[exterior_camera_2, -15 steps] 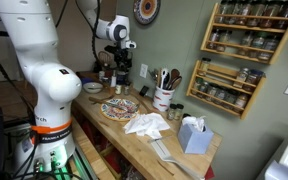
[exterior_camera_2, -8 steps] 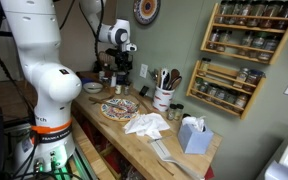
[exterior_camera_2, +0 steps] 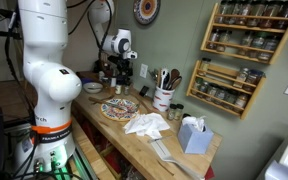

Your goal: Place the gray spice bottle on the top shelf of the bottom spice rack

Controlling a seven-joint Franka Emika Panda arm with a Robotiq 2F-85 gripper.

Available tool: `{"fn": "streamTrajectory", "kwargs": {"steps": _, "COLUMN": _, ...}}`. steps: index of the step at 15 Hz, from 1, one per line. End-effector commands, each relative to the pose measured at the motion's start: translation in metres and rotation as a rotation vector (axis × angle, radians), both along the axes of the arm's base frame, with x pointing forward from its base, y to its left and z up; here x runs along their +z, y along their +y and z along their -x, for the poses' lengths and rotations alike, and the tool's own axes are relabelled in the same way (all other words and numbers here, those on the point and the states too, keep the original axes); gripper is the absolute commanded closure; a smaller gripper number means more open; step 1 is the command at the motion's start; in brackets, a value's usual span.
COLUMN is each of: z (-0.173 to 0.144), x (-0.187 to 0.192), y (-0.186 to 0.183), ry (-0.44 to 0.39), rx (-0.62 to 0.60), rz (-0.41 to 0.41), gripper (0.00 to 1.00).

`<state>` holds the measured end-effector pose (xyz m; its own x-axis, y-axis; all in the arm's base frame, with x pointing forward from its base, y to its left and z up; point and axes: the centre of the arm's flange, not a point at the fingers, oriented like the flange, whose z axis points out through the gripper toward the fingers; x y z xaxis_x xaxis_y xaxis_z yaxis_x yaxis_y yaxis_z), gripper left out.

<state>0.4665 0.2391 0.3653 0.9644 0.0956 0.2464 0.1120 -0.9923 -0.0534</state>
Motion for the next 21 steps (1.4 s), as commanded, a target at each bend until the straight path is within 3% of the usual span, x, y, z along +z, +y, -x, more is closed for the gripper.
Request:
{"fn": "streamTrajectory", "kwargs": {"steps": 1, "z": -0.023, "x": -0.022, "y": 0.013, "ry": -0.033, "rx": -0.062, "rz": -0.005, "gripper": 0.00}}
{"fn": "streamTrajectory", "kwargs": {"steps": 12, "z": -0.053, "x": -0.061, "y": 0.049, "ry": -0.015, "rx": -0.104, "rz": 0.027, "gripper": 0.00}}
{"fn": "streamTrajectory", "kwargs": {"steps": 20, "z": -0.070, "x": -0.075, "y": 0.049, "ry": -0.014, "rx": -0.113, "rz": 0.046, "gripper": 0.00}}
{"fn": "streamTrajectory", "kwargs": {"steps": 21, "z": -0.072, "x": -0.076, "y": 0.048, "ry": -0.016, "rx": -0.111, "rz": 0.044, "gripper": 0.25}}
